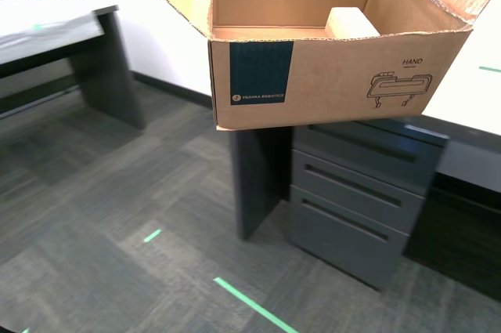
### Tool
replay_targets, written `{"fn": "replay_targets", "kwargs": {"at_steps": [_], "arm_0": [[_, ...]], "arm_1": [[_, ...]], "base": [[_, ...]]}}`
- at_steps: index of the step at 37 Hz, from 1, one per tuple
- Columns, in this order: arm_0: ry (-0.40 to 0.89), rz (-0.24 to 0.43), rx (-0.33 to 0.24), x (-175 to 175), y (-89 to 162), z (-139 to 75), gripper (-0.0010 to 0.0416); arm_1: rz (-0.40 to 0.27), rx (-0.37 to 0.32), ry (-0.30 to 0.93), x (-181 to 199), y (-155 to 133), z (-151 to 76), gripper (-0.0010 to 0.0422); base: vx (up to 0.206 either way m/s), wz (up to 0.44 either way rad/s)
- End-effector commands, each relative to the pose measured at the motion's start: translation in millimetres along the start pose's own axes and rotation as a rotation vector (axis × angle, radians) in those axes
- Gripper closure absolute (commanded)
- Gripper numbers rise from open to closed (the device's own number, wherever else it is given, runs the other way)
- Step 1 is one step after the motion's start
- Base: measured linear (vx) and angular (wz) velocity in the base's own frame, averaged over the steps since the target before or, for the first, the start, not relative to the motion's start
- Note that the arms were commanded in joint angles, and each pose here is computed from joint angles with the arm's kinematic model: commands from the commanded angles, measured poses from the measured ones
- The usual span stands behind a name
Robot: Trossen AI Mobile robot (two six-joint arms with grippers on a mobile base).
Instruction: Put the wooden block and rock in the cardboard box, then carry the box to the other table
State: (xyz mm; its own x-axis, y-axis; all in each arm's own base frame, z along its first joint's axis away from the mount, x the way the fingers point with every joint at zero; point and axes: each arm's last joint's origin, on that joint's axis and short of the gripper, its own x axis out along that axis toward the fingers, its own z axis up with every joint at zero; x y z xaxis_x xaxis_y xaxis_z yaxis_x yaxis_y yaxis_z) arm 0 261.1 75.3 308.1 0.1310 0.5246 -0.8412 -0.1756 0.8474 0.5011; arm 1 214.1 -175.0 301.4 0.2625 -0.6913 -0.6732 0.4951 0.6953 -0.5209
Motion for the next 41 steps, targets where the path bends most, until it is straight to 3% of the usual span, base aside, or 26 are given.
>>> {"fn": "replay_targets", "kwargs": {"at_steps": [1,10,14,21,31,34,41], "arm_0": [[-0.003,0.025,-0.008,0.2,2.4,0.4,0.0406],[-0.002,0.025,-0.02,0.3,2.5,0.3,0.0406],[-0.002,0.025,-0.016,0.4,2.6,0.3,0.0406],[-0.012,0.003,-0.006,0.4,2.1,1.0,0.0406],[-0.019,-0.03,-0.005,0.4,1.1,1.3,0.0406],[-0.02,-0.033,-0.013,0.4,1.0,1.3,0.0406],[-0.008,-0.035,-0.053,3.1,-0.2,2.5,0.0406]], "arm_1": [[-0.031,0.017,0.002,-0.3,-1.8,0.7,0.0413],[-0.036,0.048,0.004,-0.1,-1.3,0.8,0.0413],[-0.08,0.084,0.026,-0.3,-2.4,-0.4,0.0413],[-0.071,0.082,0.025,-0.3,-1.9,-0.4,0.0413],[-0.069,0.046,0.028,-0.3,-1.8,-0.6,0.0413],[-0.065,0.008,0.029,-0.1,-1.8,-0.6,0.0413],[0.035,-0.108,-0.002,0.1,1.4,-0.6,0.0413]], "base": [[0.01,0.4],[0.011,0.387],[0.011,0.318],[0.009,0.19],[0.002,0.032],[0.001,-0.016],[0.003,-0.06]]}}
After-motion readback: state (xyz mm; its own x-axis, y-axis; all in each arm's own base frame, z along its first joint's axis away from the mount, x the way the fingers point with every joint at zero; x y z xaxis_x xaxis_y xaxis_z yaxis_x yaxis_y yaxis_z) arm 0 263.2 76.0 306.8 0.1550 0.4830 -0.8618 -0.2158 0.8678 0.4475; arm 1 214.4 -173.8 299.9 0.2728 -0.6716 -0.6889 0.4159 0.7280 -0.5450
